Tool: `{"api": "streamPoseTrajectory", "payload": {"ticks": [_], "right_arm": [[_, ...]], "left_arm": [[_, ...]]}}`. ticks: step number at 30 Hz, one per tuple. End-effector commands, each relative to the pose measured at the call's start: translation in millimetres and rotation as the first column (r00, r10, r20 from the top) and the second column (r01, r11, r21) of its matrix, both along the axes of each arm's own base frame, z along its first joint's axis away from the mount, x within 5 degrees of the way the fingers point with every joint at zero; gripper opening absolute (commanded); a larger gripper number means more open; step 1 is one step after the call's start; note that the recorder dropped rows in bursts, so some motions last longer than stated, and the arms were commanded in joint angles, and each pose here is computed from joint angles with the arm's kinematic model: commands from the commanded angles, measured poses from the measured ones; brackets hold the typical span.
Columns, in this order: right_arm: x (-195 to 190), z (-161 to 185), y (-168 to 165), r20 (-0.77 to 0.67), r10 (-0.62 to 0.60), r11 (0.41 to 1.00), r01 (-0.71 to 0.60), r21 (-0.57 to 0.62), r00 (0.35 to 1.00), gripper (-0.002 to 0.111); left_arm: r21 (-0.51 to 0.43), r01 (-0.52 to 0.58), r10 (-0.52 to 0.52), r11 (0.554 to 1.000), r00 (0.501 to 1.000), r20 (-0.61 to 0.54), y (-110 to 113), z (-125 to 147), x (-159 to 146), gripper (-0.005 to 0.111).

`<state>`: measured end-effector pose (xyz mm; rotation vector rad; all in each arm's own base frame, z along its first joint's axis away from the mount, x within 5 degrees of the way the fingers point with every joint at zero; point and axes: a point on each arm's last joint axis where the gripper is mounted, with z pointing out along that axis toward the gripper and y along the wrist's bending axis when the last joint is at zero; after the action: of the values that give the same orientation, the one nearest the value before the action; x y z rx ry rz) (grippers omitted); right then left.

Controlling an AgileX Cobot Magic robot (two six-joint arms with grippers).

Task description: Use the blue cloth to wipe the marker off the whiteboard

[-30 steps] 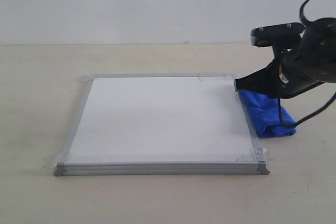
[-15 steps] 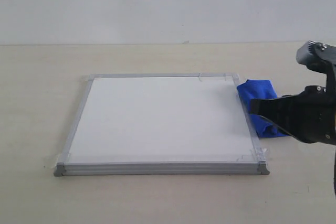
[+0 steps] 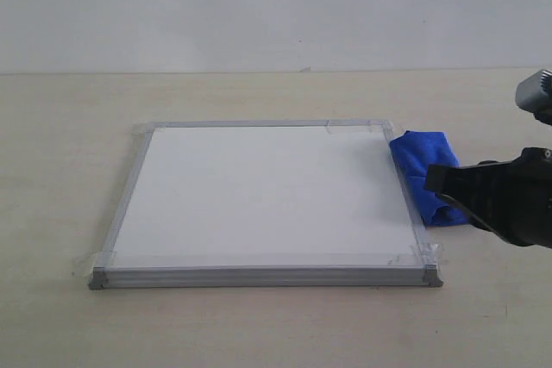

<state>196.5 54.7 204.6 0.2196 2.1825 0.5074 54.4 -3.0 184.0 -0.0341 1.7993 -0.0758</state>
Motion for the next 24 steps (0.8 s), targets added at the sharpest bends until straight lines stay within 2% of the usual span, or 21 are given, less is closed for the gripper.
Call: {"api": "streamPoseTrajectory", "payload": {"ticks": [1, 7, 14, 18, 24], "right_arm": [[-1, 0, -1, 0.006, 0.007, 1.000, -0.007, -0.012, 1.000, 0.000], [-7, 3, -4, 0.015, -0.005, 1.000, 0.005, -0.030, 1.000, 0.000], [-57, 28, -18, 0.241, -0.027, 1.000, 0.024, 0.015, 0.970, 0.000], [-86, 32, -30, 0.410, -0.072, 0.997, 0.053, 0.058, 0.909, 0.000], [-115, 10, -39, 0.561, -0.156, 0.987, 0.108, 0.118, 0.813, 0.000]], "left_arm": [[0.000, 0.002, -0.002, 1.000, 1.000, 0.011, 0, 2, 0, 0.004], [0.000, 0.002, -0.002, 1.000, 1.000, 0.011, 0, 2, 0, 0.004], [0.000, 0.002, -0.002, 1.000, 1.000, 0.011, 0, 2, 0, 0.004], [0.000, 0.002, -0.002, 1.000, 1.000, 0.011, 0, 2, 0, 0.004], [0.000, 0.002, -0.002, 1.000, 1.000, 0.011, 0, 2, 0, 0.004]]}}
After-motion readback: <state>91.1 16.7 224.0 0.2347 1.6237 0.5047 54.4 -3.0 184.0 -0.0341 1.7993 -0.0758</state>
